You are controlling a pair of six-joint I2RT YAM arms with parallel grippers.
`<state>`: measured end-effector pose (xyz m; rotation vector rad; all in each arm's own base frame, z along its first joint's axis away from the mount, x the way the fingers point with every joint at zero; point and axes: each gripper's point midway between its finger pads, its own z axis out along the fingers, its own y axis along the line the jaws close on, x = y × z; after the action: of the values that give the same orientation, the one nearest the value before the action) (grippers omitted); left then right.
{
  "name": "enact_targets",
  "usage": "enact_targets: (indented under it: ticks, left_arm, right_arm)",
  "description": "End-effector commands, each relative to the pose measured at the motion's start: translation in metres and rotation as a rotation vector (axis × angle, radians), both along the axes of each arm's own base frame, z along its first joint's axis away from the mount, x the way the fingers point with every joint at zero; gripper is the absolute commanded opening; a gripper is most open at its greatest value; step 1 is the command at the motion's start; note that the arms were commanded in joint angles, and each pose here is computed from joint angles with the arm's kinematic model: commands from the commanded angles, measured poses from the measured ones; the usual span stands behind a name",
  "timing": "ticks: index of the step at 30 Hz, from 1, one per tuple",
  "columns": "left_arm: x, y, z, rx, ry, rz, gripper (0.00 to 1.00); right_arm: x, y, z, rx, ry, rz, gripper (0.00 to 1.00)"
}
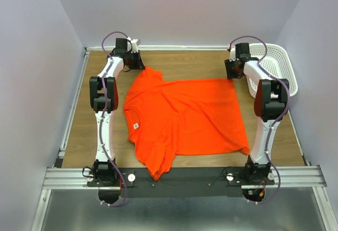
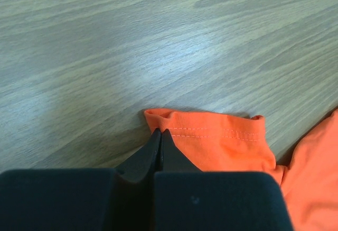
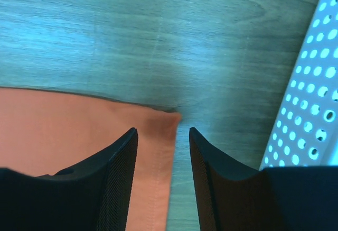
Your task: Fold and stack the t-shirts
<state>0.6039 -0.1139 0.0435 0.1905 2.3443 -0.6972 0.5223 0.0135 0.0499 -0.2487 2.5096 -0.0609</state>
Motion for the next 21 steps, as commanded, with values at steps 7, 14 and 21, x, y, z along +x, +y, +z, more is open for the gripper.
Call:
enact_targets:
  ticks: [7, 14, 21]
  left_arm:
    - [-0.001, -0.003, 0.015, -0.032, -0.022, -0.014, 0.0]
    - [-0.002, -0.004, 0.016, -0.037, -0.021, -0.019, 0.0]
    - [-0.002, -0.005, 0.022, -0.041, -0.033, -0.023, 0.0]
  right_arm:
    - [-0.006, -0.02, -0.026, -0.03, 0.059, -0.041, 0.48]
    - [-0.016, -0.005, -0.045, 0.067, 0.111, 0.007, 0.48]
    - [-0.024, 0.01, -0.066, 0.146, 0.182, 0.044, 0.44]
